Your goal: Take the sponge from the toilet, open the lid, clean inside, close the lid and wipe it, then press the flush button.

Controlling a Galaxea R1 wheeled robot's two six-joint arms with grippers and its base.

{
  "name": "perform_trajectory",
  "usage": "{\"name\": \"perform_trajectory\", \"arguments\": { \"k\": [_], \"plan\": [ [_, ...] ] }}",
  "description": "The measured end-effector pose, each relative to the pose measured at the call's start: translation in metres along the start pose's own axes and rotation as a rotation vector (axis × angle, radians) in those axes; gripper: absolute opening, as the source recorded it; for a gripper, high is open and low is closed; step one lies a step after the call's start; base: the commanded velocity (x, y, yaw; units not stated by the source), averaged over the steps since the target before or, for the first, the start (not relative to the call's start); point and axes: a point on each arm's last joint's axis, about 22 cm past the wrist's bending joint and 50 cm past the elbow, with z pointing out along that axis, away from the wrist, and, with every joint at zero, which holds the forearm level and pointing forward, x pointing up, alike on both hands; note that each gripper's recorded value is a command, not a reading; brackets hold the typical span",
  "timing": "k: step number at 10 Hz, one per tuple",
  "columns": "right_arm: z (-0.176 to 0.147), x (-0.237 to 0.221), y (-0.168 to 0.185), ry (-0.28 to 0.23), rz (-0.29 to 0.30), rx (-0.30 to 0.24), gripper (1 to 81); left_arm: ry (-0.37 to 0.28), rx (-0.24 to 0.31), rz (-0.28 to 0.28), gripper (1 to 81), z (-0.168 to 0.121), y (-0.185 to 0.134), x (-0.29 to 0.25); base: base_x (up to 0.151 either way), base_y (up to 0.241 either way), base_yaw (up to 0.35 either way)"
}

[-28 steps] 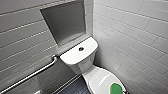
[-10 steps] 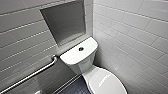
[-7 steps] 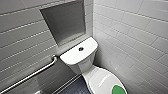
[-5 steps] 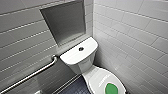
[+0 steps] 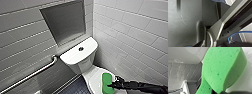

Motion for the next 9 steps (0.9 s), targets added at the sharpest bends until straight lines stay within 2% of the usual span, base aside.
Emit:
{"name": "perform_trajectory", "arguments": {
  "k": [3, 7, 9],
  "plan": [
    [0.057, 0.014, -0.051, -0.064, -0.047, 0.03, 1.0, 0.0, 0.0, 0.0, 81.1, 0.0, 0.0, 0.0, 0.0, 0.0, 0.0],
    [0.098, 0.02, -0.068, -0.096, -0.06, -0.001, 1.0, 0.0, 0.001, 0.001, 81.1, 0.0, 0.0, 0.0, 0.0, 0.0, 0.0],
    [0.12, 0.019, -0.089, -0.089, -0.102, 0.01, 1.0, -0.002, 0.002, 0.0, 81.1, 0.0, -0.001, 0.0, 0.0, 0.0, 0.0]
  ]
}}
